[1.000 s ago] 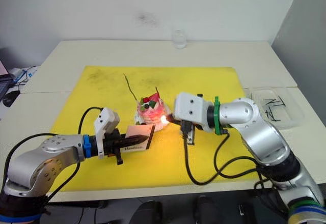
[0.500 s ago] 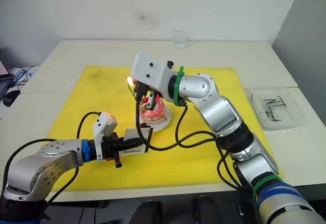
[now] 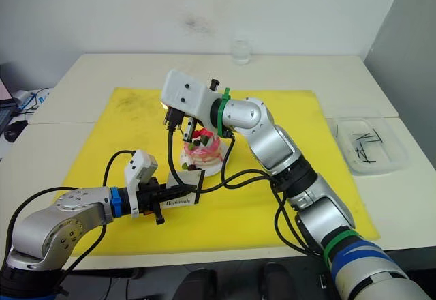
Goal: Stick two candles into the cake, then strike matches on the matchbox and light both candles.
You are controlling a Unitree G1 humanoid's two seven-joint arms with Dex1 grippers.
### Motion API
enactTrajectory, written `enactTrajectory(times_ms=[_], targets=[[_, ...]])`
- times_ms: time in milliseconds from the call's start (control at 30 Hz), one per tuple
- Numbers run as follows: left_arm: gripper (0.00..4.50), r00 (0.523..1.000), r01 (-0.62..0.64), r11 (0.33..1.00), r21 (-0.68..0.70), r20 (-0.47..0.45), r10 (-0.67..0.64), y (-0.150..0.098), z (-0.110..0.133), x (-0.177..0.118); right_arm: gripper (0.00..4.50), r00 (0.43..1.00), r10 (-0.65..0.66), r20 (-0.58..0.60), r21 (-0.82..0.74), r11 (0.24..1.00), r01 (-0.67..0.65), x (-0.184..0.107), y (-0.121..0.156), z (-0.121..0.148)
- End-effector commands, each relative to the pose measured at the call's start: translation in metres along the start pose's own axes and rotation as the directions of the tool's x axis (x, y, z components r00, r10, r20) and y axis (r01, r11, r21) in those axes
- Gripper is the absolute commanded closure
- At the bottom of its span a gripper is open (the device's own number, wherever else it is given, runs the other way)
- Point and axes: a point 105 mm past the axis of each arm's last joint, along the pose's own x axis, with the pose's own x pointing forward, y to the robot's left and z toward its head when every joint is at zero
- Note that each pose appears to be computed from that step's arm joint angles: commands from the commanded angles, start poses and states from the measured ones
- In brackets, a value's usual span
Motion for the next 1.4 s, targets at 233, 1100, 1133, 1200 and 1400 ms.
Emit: enactTrajectory(times_ms=[233,1100,1133,1200,1400], targets=[[4.50,1.000,0.008,1.000,0.020,0.014,-0.009,-0.0042,0.0030,0.0019,4.48,0.999,-0.034,0.042,-0.021,0.999,0.035,0.0030,-0.0109,0.0118],[4.50,1.000,0.013,1.000,0.028,0.007,-0.013,-0.0032,0.0028,0.0016,4.48,0.998,-0.016,0.053,-0.011,1.000,0.016,-0.0005,-0.0080,0.0161],[4.50,1.000,0.013,1.000,0.028,0.007,-0.013,-0.0032,0.0028,0.0016,4.48,0.998,-0.016,0.053,-0.010,1.000,0.016,-0.0007,-0.0080,0.0162],[4.50,1.000,0.014,1.000,0.028,0.006,-0.014,-0.0032,0.0028,0.0017,4.48,0.999,-0.015,0.052,-0.011,1.000,0.015,-0.0011,-0.0077,0.0161],[4.50,1.000,0.015,0.999,0.028,0.003,-0.015,-0.0025,0.0025,0.0018,4.48,0.998,-0.017,0.059,-0.014,1.000,0.017,-0.0039,-0.0079,0.0188]])
